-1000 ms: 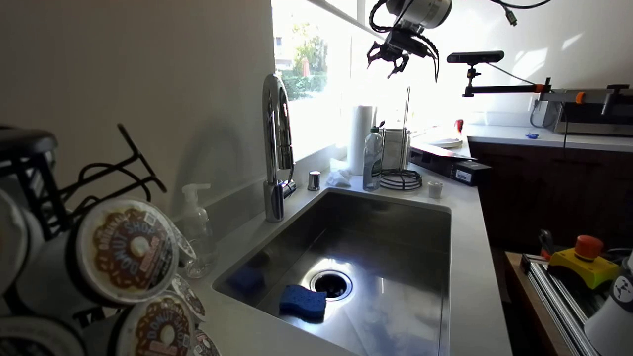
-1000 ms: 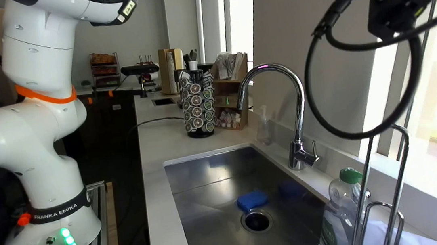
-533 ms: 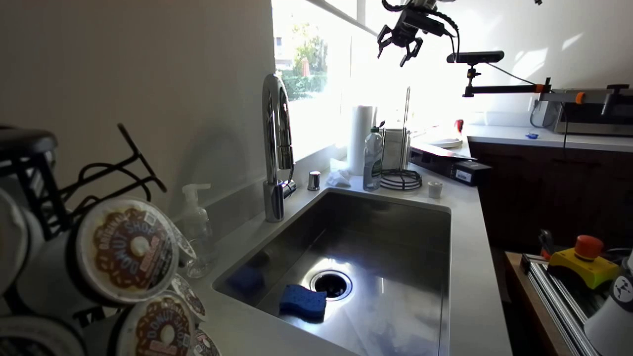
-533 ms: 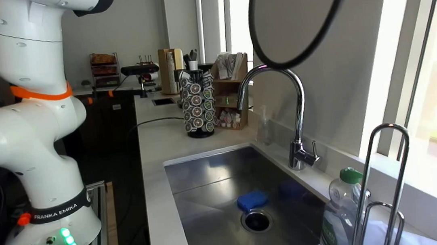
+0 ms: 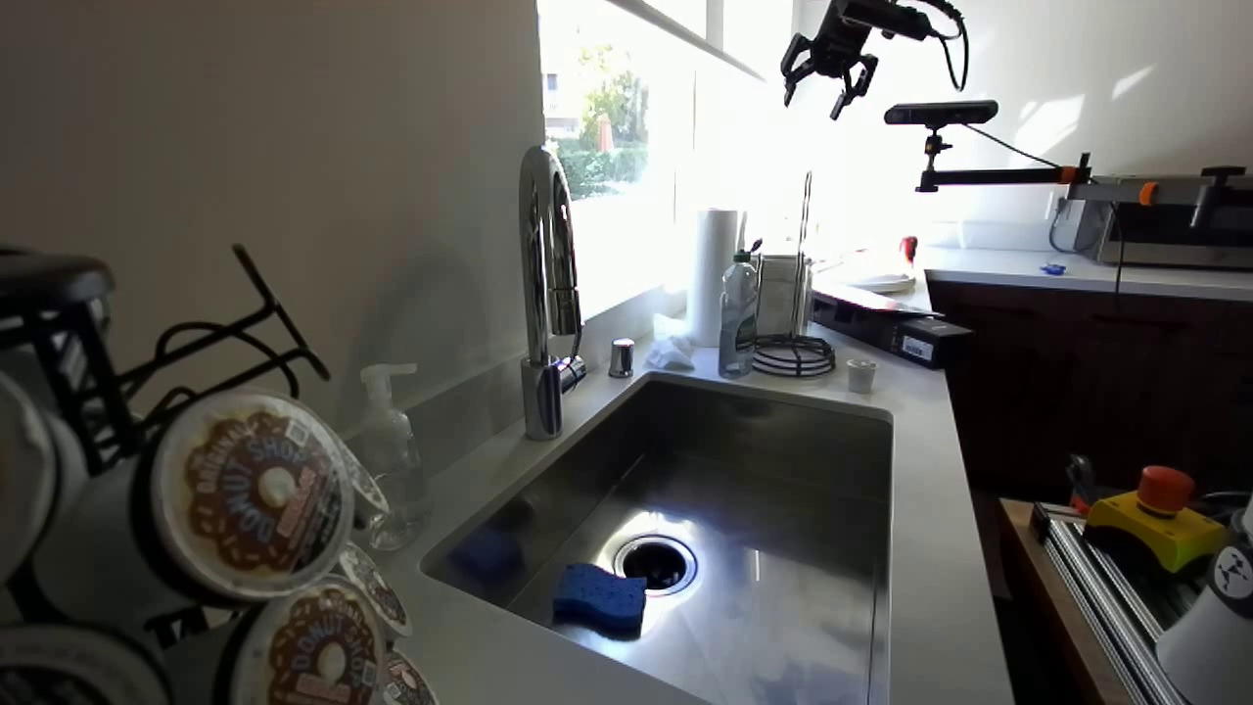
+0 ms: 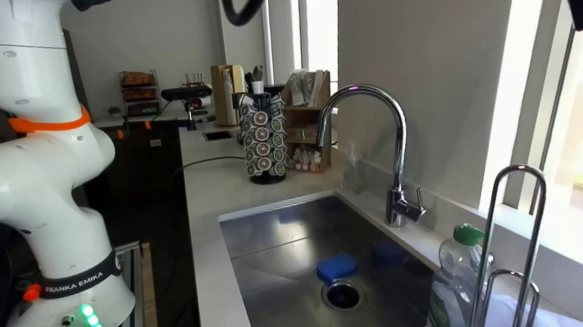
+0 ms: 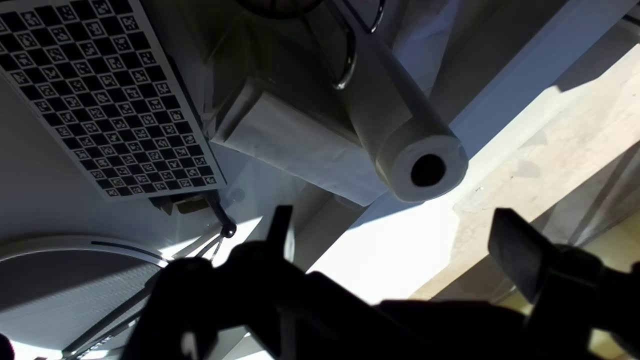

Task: Remove the paper towel from the paper towel holder

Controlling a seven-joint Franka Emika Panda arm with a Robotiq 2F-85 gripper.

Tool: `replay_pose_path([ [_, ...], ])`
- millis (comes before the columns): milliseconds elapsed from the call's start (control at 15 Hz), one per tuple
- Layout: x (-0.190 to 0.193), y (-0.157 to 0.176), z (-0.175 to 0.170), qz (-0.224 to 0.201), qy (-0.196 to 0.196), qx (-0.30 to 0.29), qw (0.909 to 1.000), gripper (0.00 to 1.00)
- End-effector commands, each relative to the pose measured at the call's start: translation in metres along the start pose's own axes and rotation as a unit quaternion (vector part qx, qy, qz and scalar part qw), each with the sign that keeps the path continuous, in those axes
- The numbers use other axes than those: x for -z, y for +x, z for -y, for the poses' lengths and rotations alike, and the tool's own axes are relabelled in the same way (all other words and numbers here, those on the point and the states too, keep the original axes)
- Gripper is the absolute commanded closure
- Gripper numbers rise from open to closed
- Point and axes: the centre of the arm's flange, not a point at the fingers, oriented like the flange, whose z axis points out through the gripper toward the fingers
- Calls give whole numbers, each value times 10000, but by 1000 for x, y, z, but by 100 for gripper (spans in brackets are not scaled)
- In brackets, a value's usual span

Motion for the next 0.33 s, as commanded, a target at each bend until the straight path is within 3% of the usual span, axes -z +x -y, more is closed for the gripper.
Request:
replay_pose_path([
  [0, 9, -34, -11, 178, -42, 190, 9997, 0],
  [67, 11, -37, -13, 161, -50, 224, 9996, 0],
  [133, 5, -11, -8, 66, -34, 101, 9999, 0],
  [267, 8, -16, -11, 94, -33, 139, 9999, 0],
])
